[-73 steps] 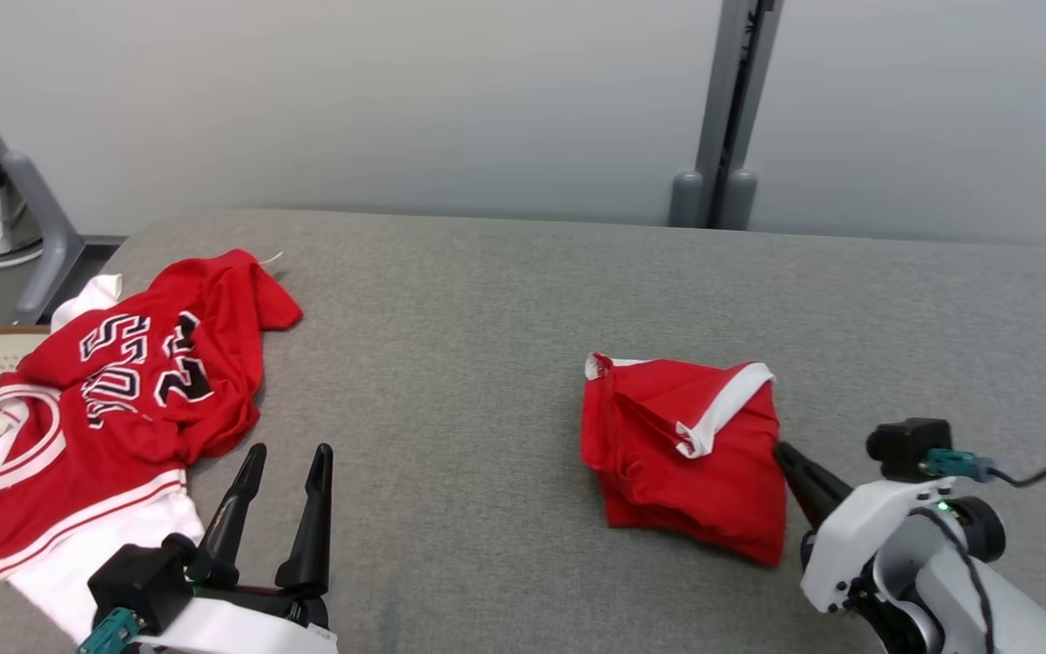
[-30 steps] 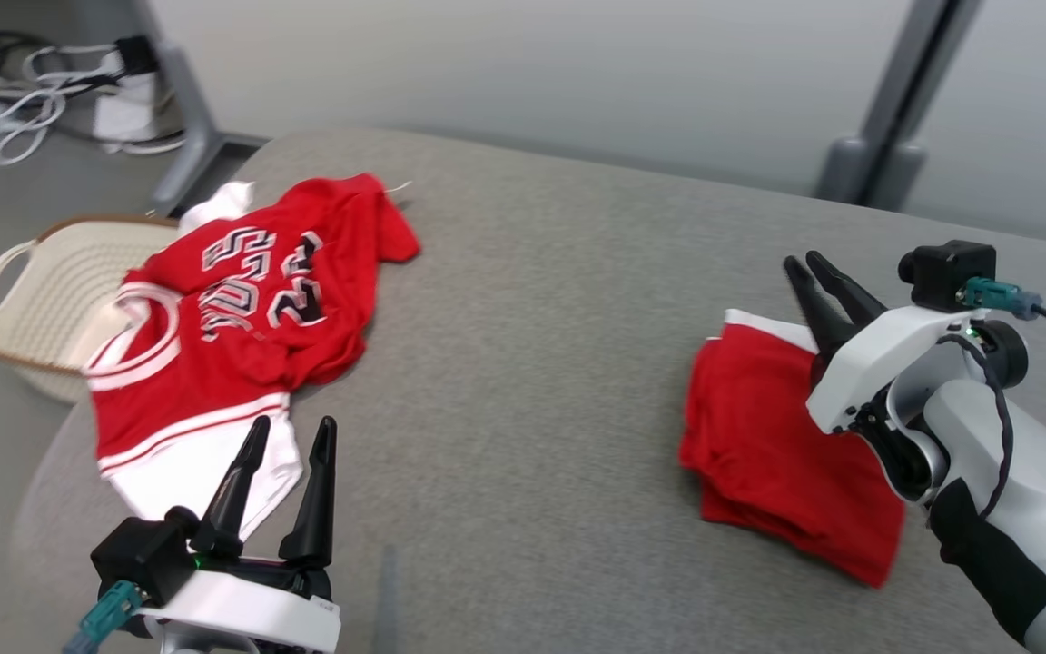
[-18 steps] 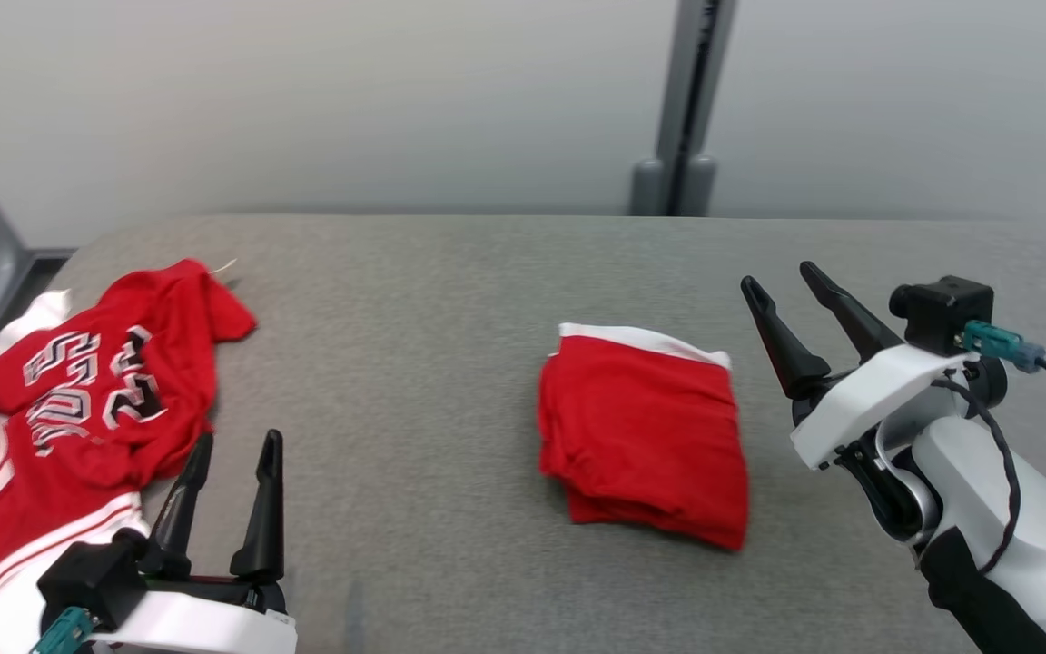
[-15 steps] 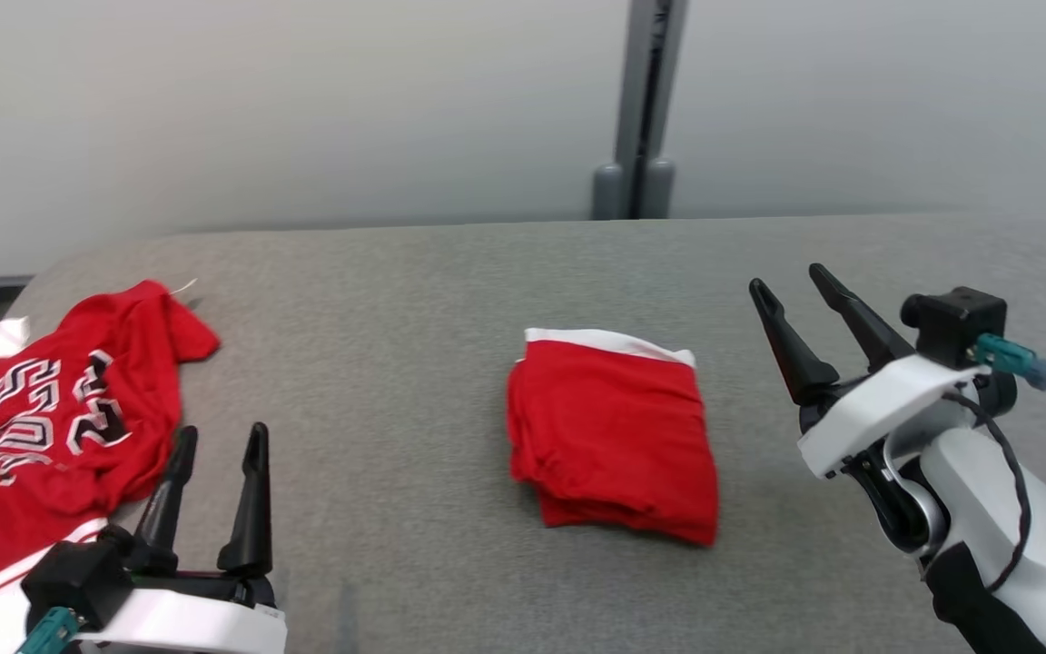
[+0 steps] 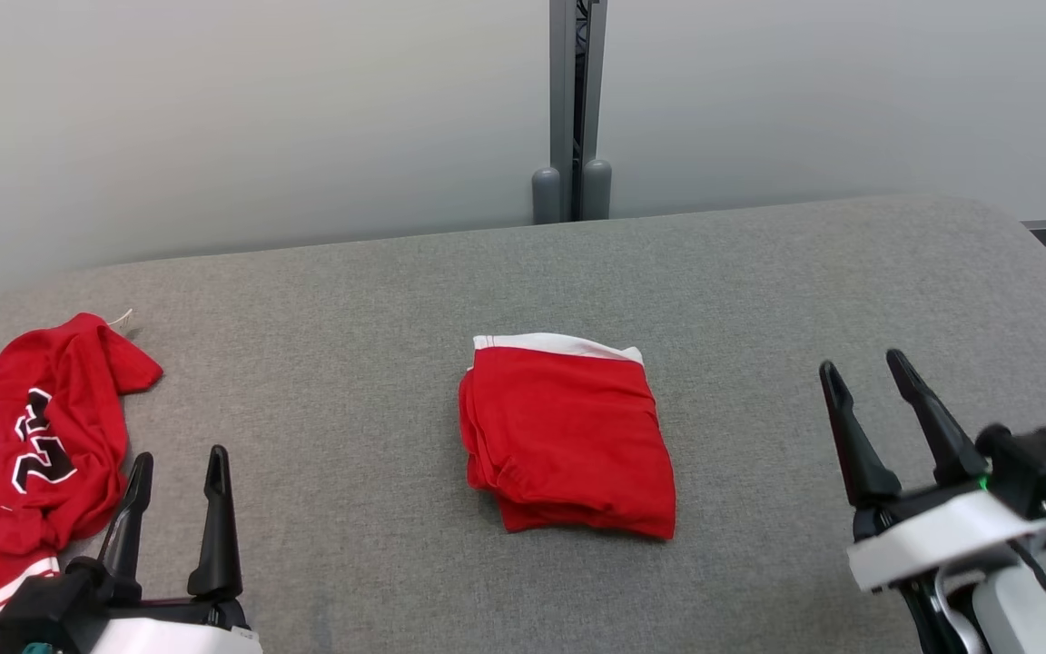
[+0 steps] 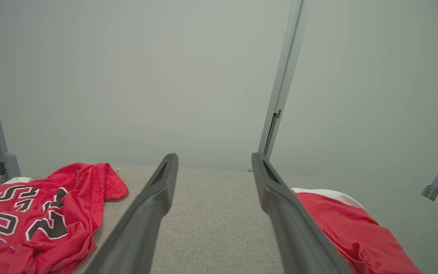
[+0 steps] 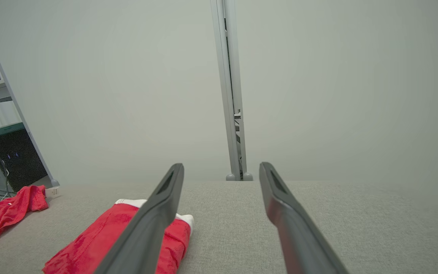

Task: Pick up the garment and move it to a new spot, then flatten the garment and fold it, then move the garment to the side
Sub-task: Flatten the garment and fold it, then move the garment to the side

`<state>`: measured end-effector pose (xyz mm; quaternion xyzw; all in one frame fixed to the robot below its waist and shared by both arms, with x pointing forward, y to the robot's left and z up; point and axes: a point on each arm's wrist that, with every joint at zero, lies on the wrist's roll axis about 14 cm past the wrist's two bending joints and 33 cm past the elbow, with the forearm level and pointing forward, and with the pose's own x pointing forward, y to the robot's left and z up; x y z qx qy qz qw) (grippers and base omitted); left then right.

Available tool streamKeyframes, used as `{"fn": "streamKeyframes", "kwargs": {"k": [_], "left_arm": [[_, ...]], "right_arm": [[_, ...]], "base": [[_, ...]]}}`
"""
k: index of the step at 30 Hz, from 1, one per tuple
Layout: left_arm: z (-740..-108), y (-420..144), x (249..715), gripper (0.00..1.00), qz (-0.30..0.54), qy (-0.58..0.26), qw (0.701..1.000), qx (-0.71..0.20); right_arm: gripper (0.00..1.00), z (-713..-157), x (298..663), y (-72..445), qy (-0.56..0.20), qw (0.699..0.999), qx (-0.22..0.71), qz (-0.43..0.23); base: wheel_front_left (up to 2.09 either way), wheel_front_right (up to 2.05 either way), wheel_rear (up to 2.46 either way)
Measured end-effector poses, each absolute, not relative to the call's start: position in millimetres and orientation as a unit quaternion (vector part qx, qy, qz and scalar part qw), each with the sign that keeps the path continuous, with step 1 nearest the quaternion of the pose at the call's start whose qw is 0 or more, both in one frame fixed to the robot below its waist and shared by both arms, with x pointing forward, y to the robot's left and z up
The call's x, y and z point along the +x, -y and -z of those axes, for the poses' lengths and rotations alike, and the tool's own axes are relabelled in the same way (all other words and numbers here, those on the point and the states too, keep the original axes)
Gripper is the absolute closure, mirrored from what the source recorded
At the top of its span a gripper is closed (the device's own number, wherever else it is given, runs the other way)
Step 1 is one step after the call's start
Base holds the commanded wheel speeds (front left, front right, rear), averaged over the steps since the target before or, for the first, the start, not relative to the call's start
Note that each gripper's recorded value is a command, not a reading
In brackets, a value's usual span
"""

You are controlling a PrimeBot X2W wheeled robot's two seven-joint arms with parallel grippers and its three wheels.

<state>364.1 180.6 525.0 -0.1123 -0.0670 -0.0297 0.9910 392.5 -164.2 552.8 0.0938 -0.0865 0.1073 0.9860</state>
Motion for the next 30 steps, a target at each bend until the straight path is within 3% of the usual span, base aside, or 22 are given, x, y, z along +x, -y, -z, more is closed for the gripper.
{"fn": "streamKeyframes", "kwargs": {"k": [7, 24, 30], "left_arm": [[-521.2, -182.6, 356.8, 0.0, 0.022, 0.064, 0.992, -0.106], [-517.1, -179.5, 351.1, 0.0, 0.024, 0.061, 0.992, -0.107], [-515.5, -178.9, 349.3, 0.0, 0.022, 0.059, 0.992, -0.11]], "right_arm": [[0.0, -531.5, 371.8, 168.1, 0.071, 0.99, 0.091, -0.077], [0.0, -524.1, 375.0, 153.5, 0.059, 0.991, 0.082, -0.093], [0.0, -525.1, 389.7, 132.0, 0.051, 0.987, 0.081, -0.129]], "base": [[0.0, 0.0, 0.0], [0.0, 0.0, 0.0], [0.0, 0.0, 0.0]]}}
